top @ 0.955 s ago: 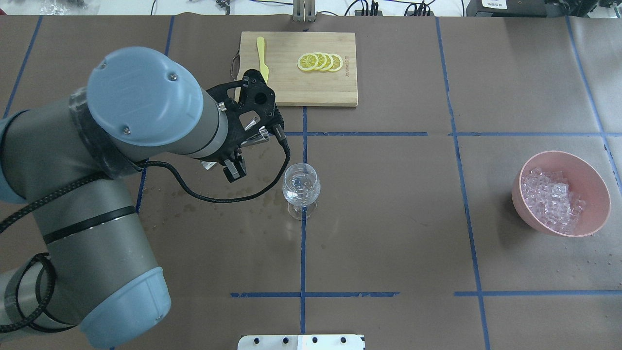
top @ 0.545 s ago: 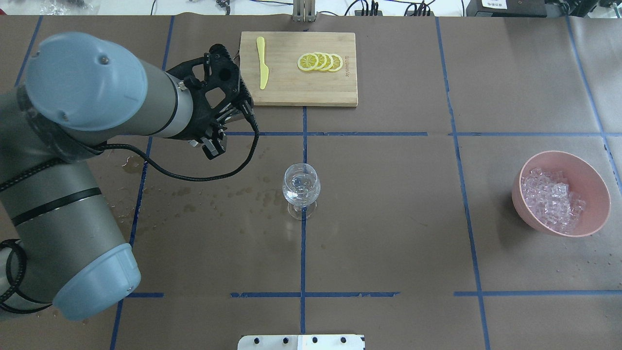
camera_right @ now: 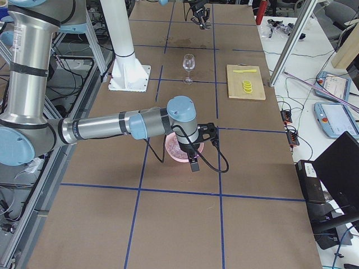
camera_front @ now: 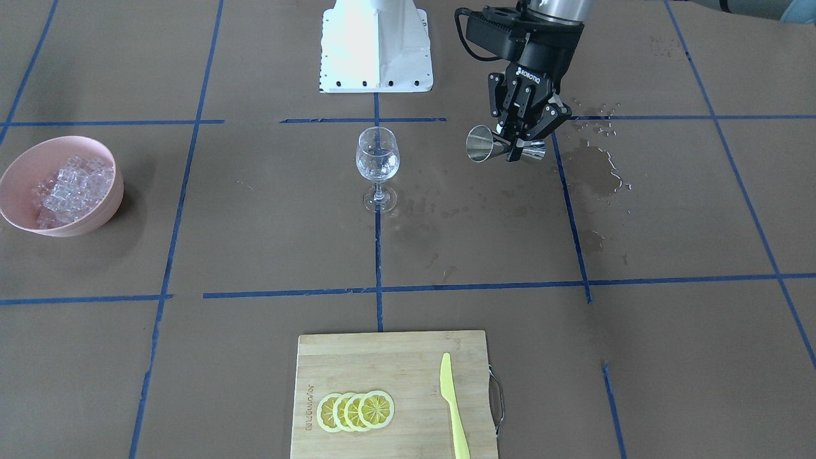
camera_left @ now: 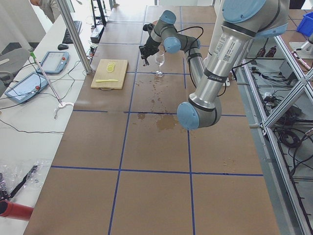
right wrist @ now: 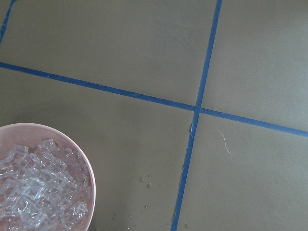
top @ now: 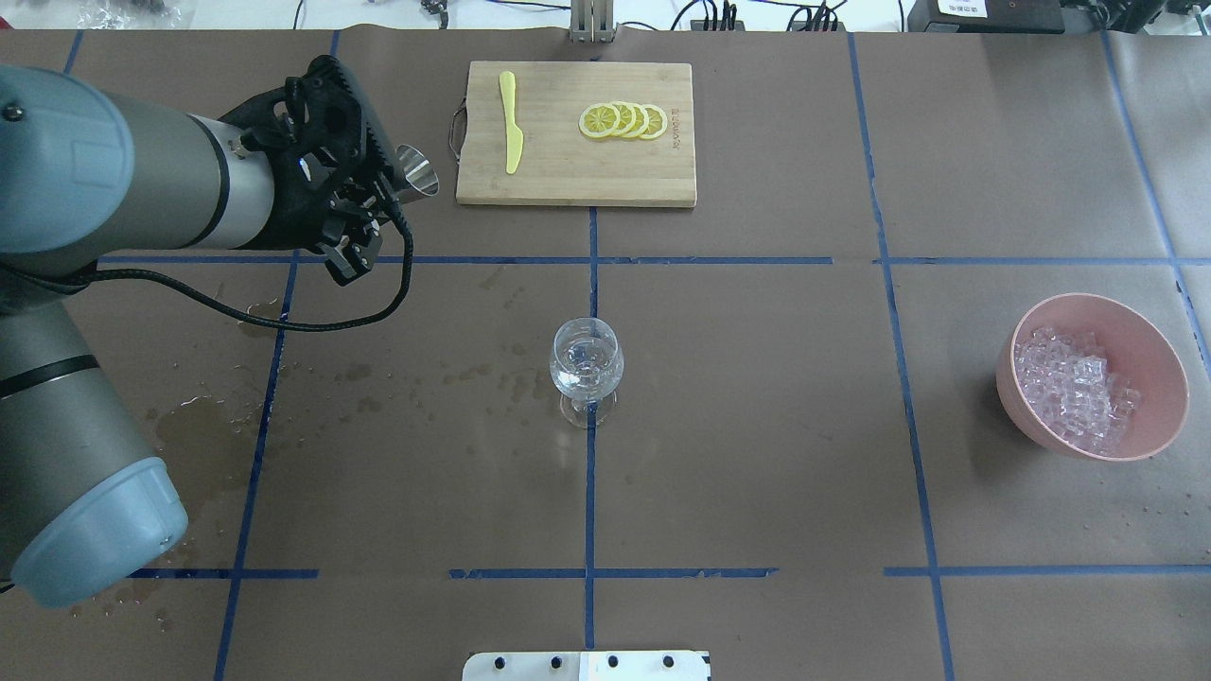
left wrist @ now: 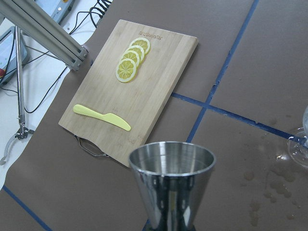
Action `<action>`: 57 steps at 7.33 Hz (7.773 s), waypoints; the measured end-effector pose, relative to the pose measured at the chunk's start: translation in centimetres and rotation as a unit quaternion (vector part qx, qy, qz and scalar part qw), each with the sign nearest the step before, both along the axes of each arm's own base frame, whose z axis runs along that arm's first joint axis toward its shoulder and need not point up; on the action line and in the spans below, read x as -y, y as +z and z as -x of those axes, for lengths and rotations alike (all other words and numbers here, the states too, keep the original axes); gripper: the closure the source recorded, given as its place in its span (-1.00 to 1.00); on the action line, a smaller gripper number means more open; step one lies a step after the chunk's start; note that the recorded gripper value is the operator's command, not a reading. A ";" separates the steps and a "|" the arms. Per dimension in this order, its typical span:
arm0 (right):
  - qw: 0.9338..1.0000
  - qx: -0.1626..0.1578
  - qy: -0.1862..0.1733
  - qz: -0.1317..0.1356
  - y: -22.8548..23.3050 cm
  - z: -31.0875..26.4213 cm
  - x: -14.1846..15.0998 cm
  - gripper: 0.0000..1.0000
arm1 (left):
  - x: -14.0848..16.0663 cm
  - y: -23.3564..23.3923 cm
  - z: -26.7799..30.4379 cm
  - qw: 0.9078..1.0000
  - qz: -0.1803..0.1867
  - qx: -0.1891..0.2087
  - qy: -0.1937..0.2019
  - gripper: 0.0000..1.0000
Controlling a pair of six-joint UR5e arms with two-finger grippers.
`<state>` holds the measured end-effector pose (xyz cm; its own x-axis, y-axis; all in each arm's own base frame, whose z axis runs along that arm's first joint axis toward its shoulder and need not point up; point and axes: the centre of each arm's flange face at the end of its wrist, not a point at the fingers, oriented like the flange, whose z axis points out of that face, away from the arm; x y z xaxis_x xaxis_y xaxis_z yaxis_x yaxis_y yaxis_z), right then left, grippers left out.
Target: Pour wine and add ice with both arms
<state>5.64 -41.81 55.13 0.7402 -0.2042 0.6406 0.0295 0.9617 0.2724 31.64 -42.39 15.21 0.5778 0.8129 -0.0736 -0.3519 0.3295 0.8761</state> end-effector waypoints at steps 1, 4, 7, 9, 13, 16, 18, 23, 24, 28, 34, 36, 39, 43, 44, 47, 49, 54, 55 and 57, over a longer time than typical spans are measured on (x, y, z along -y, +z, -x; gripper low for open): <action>1.000 0.000 0.000 0.000 0.0 0.0 0.0 -1.00 | -0.4 0.2 0.7 1.000 -0.006 -0.007 -0.001 1.00; 1.000 0.000 0.001 0.001 0.1 0.0 0.0 -1.00 | -1.3 4.8 3.3 0.998 -0.040 -0.046 -0.011 1.00; 1.000 0.000 0.000 0.001 0.1 0.0 0.0 -1.00 | -2.2 11.7 7.1 0.991 -0.083 -0.102 -0.034 1.00; 1.000 0.000 0.000 0.001 0.1 0.0 0.0 -1.00 | -2.4 17.2 8.6 0.981 -0.089 -0.161 -0.066 1.00; 1.000 0.000 0.000 0.000 -0.1 0.0 0.0 -1.00 | -2.0 21.8 12.8 0.921 -0.074 -0.293 -0.246 1.00; 1.000 0.000 0.000 0.000 0.0 0.0 0.0 -1.00 | -1.5 22.9 15.1 0.889 -0.146 -0.227 -0.370 1.00; 1.000 0.001 0.000 0.001 0.1 0.0 0.0 -1.00 | -1.8 24.0 16.3 0.891 -0.241 -0.072 -0.379 1.00; 1.000 0.001 0.000 0.002 0.1 0.0 0.0 -1.00 | -2.4 25.8 17.3 0.882 -0.312 0.092 -0.341 1.00; 1.000 0.001 0.000 0.002 0.1 0.0 0.0 -1.00 | -2.4 25.8 17.4 0.881 -0.317 0.099 -0.337 1.00; 1.000 0.001 0.000 0.001 0.1 0.0 0.0 -1.00 | -2.8 27.3 15.6 0.916 -0.247 -0.068 -0.309 1.00; 1.000 0.001 0.001 0.001 0.0 0.0 0.0 -1.00 | -5.8 29.9 10.9 0.888 -0.035 -0.357 -0.286 1.00; 1.000 0.001 0.000 0.001 0.0 0.0 0.0 -1.00 | -8.3 32.7 7.4 0.872 -0.012 -0.379 -0.310 1.00; 1.000 0.001 0.000 0.000 0.0 0.0 0.0 -1.00 | -12.5 36.8 2.2 0.853 0.013 -0.397 -0.339 1.00; 1.000 0.001 0.000 0.000 -0.1 0.0 0.0 -1.00 | -15.4 40.8 -3.7 0.850 0.012 -0.389 -0.354 1.00; 1.000 0.001 0.000 0.000 -0.1 0.0 0.0 -1.00 | -15.7 41.2 -4.0 0.852 0.012 -0.386 -0.353 1.00; 1.000 0.001 0.000 -0.002 -0.2 0.0 0.0 -1.00 | -16.0 41.8 -5.0 0.856 0.012 -0.381 -0.350 1.00; 1.000 0.001 0.000 -0.001 -0.1 0.0 0.0 -1.00 | -16.4 41.8 -5.6 0.855 0.013 -0.382 -0.350 1.00; 1.000 0.001 0.000 -0.001 -0.1 0.0 0.0 -1.00 | -18.0 41.9 -7.6 0.854 0.029 -0.393 -0.339 0.95; 1.000 0.000 0.000 -0.001 -0.1 0.0 0.0 -1.00 | -18.1 41.8 -7.8 0.853 0.030 -0.394 -0.340 0.94; 1.000 0.001 0.000 -0.001 -0.1 0.0 0.0 -1.00 | -18.1 41.9 -7.8 0.852 0.029 -0.394 -0.343 0.87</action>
<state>5.67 -41.80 55.05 0.7395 -0.2045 0.6414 0.0286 0.9614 0.2736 39.44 -24.27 57.12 0.6678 0.2860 -0.6872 0.6312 0.2716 0.7265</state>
